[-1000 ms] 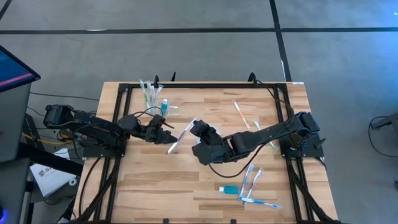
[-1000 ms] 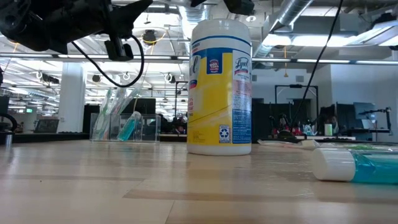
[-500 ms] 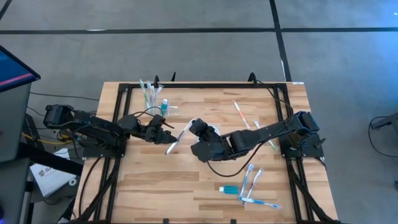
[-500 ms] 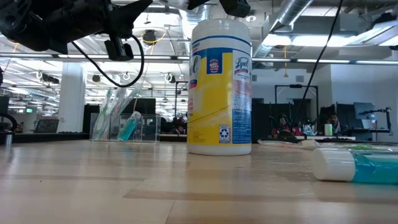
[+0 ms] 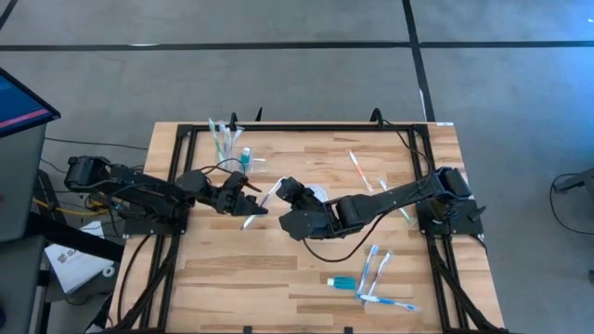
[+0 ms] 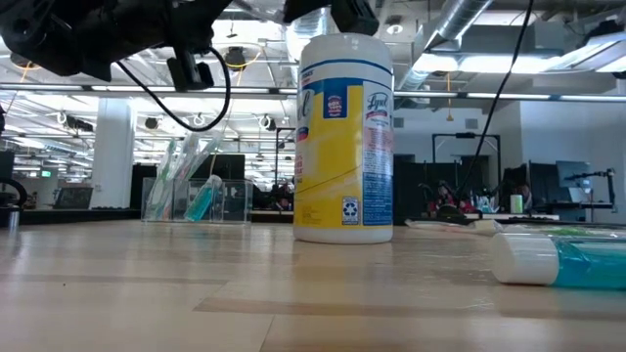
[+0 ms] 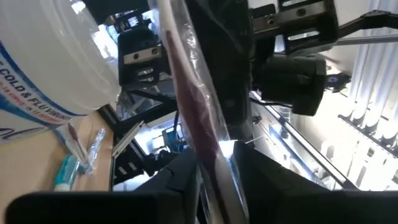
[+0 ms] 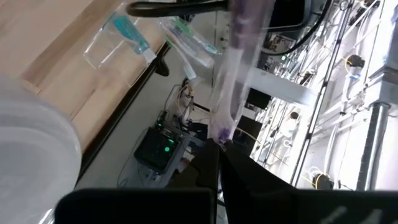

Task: Pick & Place toothbrushing station
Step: Put the top purple toothbrush into the transparent organizer

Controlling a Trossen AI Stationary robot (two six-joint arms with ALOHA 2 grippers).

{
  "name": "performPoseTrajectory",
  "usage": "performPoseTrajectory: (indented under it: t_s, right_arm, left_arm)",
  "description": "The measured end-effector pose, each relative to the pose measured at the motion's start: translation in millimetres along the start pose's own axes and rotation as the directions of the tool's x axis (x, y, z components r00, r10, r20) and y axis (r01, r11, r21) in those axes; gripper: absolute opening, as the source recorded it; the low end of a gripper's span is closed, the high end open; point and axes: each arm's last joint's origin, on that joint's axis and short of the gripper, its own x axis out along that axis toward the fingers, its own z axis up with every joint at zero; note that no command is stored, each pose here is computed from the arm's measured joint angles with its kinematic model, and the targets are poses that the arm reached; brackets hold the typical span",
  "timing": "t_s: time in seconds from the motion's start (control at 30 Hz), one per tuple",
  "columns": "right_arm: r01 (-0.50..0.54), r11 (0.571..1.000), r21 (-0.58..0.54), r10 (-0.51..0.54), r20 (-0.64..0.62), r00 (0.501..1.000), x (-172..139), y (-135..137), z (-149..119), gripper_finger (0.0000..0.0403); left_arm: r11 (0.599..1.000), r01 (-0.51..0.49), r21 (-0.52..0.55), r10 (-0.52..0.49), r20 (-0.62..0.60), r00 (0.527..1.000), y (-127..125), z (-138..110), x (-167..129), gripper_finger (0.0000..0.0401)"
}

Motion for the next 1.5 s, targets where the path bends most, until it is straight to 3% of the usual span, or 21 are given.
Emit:
performPoseTrajectory:
  t_s: [0.2, 0.67, 1.1, 1.37, 1.5]
  right_arm:
    - [0.005, 1.000, 0.011, -0.005, 0.002, 1.000, 0, -1, 0, 0.0000]
    - [0.014, 0.996, 0.083, -0.016, 0.033, 0.999, -17, -9, -8, 0.0029]
    - [-0.048, 0.988, 0.147, 0.042, 0.045, 0.998, -32, -4, -18, 0.0063]
    - [-0.112, 0.962, 0.248, 0.095, 0.080, 0.992, -36, 1, -21, 0.0064]
    - [-0.205, 0.902, 0.380, 0.149, 0.171, 0.974, -43, -4, -32, 0.0064]
  left_arm:
    - [0.998, -0.056, -0.002, 0.056, -0.015, 0.998, 7, -2, 0, 0.0032]
    - [0.996, -0.059, 0.074, 0.060, -0.013, 0.998, 7, -2, 0, 0.0014]
    - [0.987, -0.044, 0.155, 0.046, -0.008, 0.999, 4, 0, -1, 0.0013]
    - [0.964, -0.084, 0.252, 0.073, 0.053, 0.996, 8, 12, -5, 0.0013]
    - [0.946, -0.114, 0.305, 0.089, 0.093, 0.992, 10, 20, -9, 0.0013]
